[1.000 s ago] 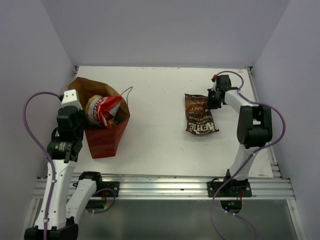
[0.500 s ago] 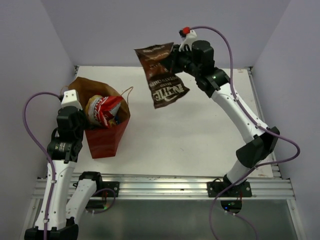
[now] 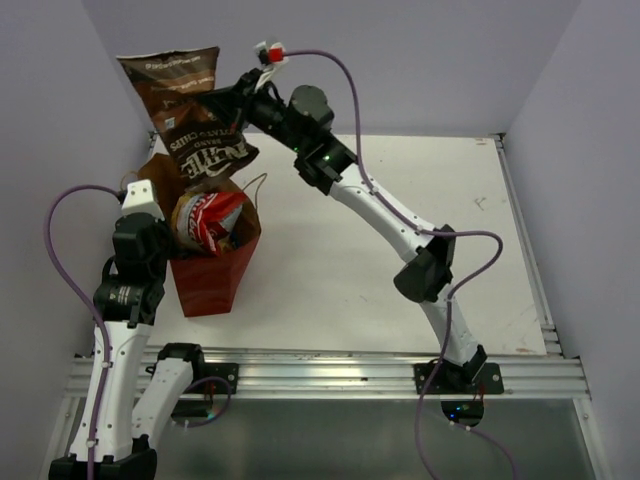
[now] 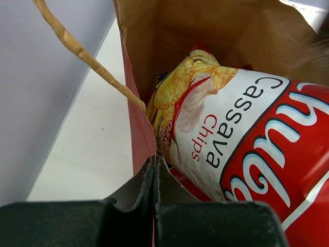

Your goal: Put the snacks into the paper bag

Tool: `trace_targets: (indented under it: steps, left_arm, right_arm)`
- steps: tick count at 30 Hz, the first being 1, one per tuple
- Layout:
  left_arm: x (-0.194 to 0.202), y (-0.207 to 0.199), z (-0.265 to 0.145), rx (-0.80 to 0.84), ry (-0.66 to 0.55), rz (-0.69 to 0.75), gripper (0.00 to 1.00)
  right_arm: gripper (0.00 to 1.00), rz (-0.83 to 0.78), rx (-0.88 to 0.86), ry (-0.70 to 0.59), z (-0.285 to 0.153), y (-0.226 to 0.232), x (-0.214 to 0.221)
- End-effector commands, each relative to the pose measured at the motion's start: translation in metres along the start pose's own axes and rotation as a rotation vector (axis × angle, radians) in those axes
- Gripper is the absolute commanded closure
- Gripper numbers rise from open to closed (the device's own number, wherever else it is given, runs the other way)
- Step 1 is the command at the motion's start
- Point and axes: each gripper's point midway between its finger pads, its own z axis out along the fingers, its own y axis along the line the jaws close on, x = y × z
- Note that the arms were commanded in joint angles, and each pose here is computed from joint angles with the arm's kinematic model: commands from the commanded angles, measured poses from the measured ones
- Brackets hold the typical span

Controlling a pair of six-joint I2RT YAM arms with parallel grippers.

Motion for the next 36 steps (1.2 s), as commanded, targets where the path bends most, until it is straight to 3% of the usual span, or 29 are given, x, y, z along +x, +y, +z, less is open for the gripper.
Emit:
trace_targets:
  steps: [1, 6, 16, 23, 26, 27, 28, 30, 33, 36]
  left_arm:
    - [-0.022, -0.003, -0.004, 0.018, -0.084, -0.012, 1.0]
    - [-0.02, -0.003, -0.003, 0.017, -0.08, -0.009, 1.0]
    - [-0.02, -0.003, -0.002, 0.018, -0.082, -0.01, 1.0]
    - [-0.021, -0.004, -0.002, 0.021, -0.086, -0.008, 1.0]
    - [-0.02, -0.004, -0.002, 0.023, -0.085, -0.007, 1.0]
    - [-0.02, -0.004, -0.002, 0.021, -0.085, -0.009, 1.0]
    - [-0.021, -0.004, -0.002, 0.023, -0.086, -0.009, 1.0]
    - [-0.02, -0.004, -0.002, 0.021, -0.085, -0.008, 1.0]
    - [-0.021, -0.004, -0.003, 0.021, -0.086, -0.008, 1.0]
    - [-0.021, -0.004, -0.004, 0.023, -0.089, -0.009, 1.0]
  right_arm:
    - [1.0, 0.011, -0.159, -0.187, 0.012, 0.05, -0.034]
    - [1.0, 0.096, -0.225, -0.15, 0.019, 0.063, 0.015]
    - [1.0, 0.299, -0.349, -0.048, -0.015, 0.095, 0.085]
    - [1.0, 0.213, -0.303, 0.084, -0.053, 0.099, 0.11]
    - [0.69, 0.182, -0.337, 0.108, -0.064, 0.111, 0.097]
    - [0.33, 0.175, -0.356, 0.101, -0.068, 0.119, 0.085]
    - [0.23, 0.154, -0.362, 0.105, -0.071, 0.121, 0.08]
    - [0.1, 0.123, -0.365, 0.09, -0.075, 0.127, 0.064]
    - [0.08, 0.055, -0.342, 0.082, -0.08, 0.131, 0.04]
    - [0.02, 0.02, -0.3, 0.131, -0.083, 0.123, 0.048]
